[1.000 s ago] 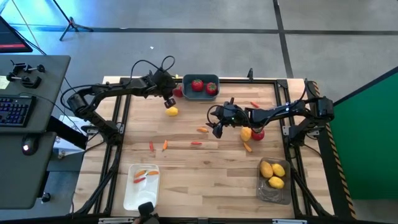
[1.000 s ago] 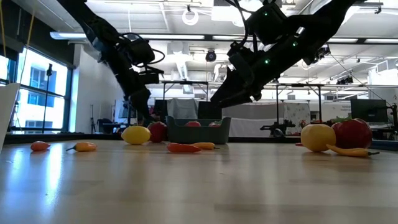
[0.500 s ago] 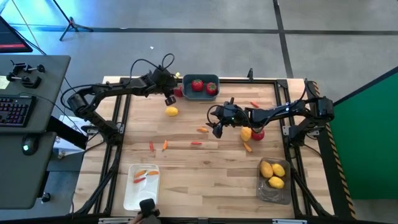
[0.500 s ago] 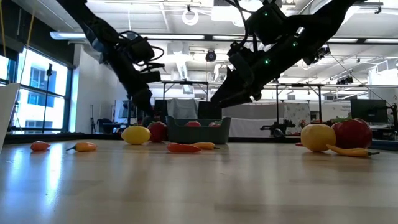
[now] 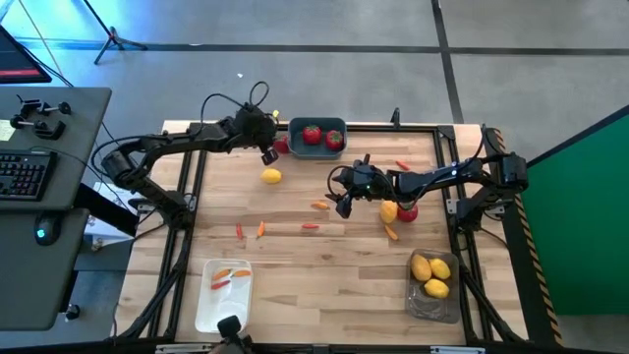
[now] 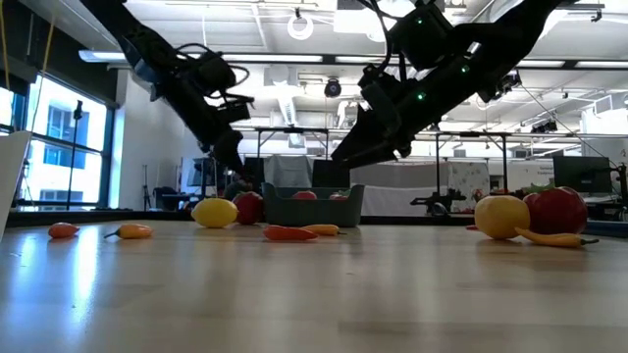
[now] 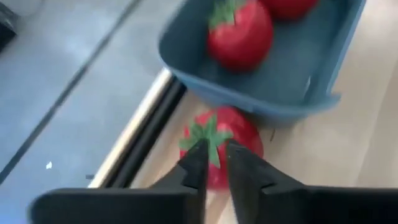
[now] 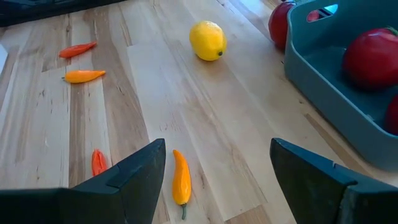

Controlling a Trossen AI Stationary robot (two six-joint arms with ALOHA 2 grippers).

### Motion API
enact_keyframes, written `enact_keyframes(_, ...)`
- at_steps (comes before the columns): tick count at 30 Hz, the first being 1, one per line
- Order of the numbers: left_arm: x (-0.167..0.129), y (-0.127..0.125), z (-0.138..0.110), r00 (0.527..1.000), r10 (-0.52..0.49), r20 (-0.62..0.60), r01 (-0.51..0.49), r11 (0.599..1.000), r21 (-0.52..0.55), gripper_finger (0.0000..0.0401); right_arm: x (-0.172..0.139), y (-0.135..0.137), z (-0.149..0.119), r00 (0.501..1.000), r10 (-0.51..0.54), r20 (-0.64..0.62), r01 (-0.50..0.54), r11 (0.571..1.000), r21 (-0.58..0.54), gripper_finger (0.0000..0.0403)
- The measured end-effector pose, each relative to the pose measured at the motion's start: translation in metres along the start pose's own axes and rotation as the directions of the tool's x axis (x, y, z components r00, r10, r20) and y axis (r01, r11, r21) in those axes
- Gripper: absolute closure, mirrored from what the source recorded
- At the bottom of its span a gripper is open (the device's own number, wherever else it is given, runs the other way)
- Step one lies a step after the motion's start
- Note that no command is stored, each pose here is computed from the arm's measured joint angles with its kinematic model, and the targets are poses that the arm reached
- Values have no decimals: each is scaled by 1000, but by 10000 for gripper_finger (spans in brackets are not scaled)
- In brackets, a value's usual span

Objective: Sort produce into baskets
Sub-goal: Put the left red tomato into the blue bin

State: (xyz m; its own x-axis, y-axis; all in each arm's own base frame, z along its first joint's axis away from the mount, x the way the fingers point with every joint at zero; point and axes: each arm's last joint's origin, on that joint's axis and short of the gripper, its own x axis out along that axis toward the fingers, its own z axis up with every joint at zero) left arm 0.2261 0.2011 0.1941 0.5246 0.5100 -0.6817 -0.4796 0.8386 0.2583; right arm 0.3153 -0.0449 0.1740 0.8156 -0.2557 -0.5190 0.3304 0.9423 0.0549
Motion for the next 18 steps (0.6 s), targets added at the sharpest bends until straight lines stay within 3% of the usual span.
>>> enact_keyframes(2,-6,-2,-2,997,11,75,-9,999,-37,393,0,0,2,1000,0,2,0,1000,0,124)
enact_keyframes(7,-29,-12,-11,968,2,252,23,995,-94,398,0,2,20,999,2,38,-2,1000,-7,163)
enact_keyframes(15,-66,-29,-31,898,8,440,51,991,-122,400,18,-6,67,999,-32,37,35,996,-82,333)
enact_keyframes(18,-80,-34,-37,862,-10,507,95,985,-141,401,33,-7,83,999,-45,8,45,994,-104,376)
